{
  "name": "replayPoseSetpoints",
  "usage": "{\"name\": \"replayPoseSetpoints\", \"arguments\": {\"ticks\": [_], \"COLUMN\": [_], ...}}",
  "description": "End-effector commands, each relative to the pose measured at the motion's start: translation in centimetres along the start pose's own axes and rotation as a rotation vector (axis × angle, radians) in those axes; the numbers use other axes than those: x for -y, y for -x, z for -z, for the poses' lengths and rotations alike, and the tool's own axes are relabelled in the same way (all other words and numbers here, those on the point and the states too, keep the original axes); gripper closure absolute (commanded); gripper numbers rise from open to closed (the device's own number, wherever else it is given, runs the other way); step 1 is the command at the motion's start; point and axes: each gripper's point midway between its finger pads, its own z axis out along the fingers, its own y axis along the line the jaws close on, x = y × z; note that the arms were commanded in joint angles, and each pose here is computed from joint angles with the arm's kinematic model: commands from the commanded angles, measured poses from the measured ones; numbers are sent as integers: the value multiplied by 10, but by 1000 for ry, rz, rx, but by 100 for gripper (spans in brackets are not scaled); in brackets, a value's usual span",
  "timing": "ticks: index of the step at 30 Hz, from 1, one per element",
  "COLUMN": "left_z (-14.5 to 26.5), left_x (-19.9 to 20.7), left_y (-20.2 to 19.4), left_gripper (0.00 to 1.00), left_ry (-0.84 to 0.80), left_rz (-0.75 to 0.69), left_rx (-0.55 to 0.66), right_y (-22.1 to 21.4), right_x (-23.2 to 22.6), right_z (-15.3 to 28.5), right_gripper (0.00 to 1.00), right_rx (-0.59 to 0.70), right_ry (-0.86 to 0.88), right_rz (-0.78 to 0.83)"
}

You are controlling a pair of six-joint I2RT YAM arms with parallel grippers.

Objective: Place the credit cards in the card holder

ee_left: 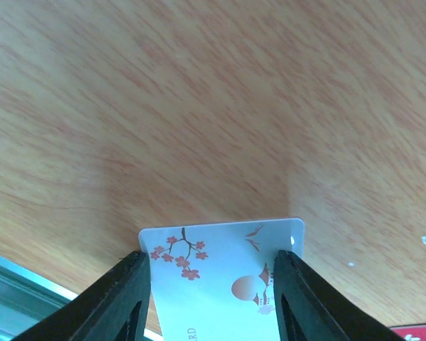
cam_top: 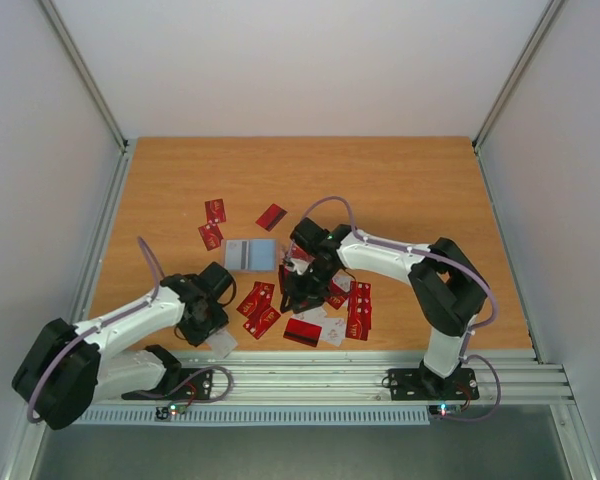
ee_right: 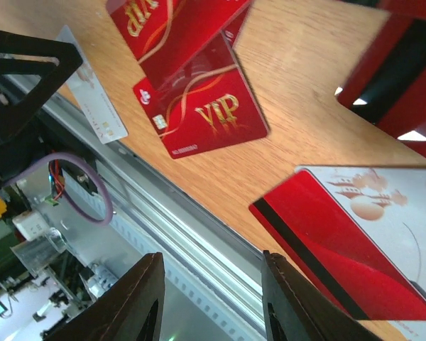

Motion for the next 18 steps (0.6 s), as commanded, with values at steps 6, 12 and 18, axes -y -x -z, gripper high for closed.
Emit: {"name": "replayPoseSetpoints", "arguments": {"ticks": [6, 12, 18], "left_z": [-30, -29, -19], "left_x": [70, 72, 72], "left_y": [-32, -44, -48], "left_gripper": [52, 52, 52], "left_ry": [-220, -240, -257], "left_rz": [-78, -89, -103], "left_rx": [-155, -208, -216], "right_y": [-6, -12, -15], "right_x": [10, 15, 18], "right_z": [3, -5, -10], "right_gripper": [61, 61, 61], "right_rx": [79, 135, 179], "right_ry": [28, 79, 56], "right_rz": [-176, -321, -349]}}
